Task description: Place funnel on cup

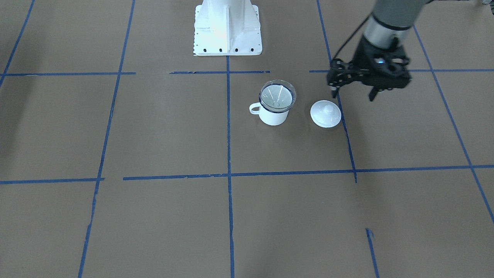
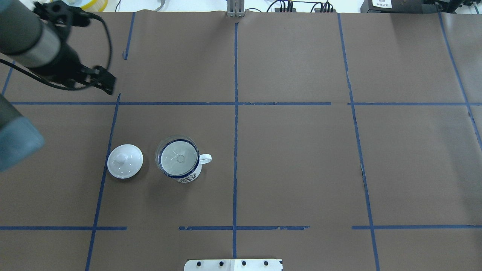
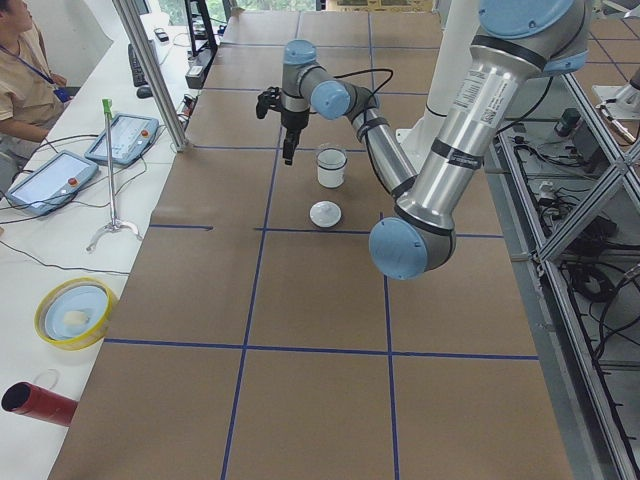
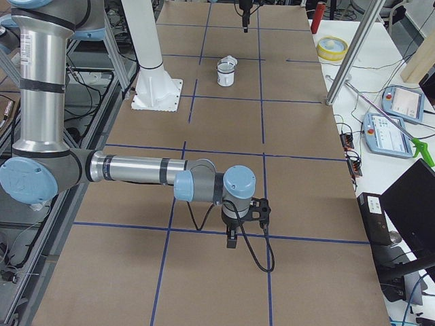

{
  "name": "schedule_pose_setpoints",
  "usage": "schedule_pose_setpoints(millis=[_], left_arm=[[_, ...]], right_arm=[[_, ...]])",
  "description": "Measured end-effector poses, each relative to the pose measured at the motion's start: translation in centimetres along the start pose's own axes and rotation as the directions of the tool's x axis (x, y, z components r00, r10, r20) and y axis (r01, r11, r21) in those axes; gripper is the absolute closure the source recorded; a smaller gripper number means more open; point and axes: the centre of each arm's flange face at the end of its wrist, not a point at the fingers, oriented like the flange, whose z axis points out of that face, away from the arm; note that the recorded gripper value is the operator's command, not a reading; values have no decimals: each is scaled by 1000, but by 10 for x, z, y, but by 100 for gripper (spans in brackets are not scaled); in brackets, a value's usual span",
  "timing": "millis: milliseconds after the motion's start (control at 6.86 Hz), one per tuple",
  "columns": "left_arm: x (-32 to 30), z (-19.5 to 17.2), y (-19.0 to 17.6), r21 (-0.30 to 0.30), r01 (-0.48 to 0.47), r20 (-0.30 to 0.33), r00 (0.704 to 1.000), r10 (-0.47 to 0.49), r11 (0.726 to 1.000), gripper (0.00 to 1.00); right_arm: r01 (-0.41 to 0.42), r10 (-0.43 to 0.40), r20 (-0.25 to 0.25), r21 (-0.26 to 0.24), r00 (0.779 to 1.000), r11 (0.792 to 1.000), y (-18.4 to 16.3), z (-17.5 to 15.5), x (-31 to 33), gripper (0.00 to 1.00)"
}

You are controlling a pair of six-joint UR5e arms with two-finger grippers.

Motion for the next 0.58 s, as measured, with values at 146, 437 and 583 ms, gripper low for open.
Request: schedule_pose_setpoints(millis=[146,437,583], left_arm=[[-91,-13,-10,-12,-67,22,998,67,998,0],[-254,-12,0,-75,-119,78,989,125,990,0],[-326,2,26,-133,-137,85,985,149,982,0]], right_arm=[[0,0,0,0,1000,1000,0,0,0,0],[0,0,0,0,1000,1000,0,0,0,0],[0,0,0,0,1000,1000,0,0,0,0]])
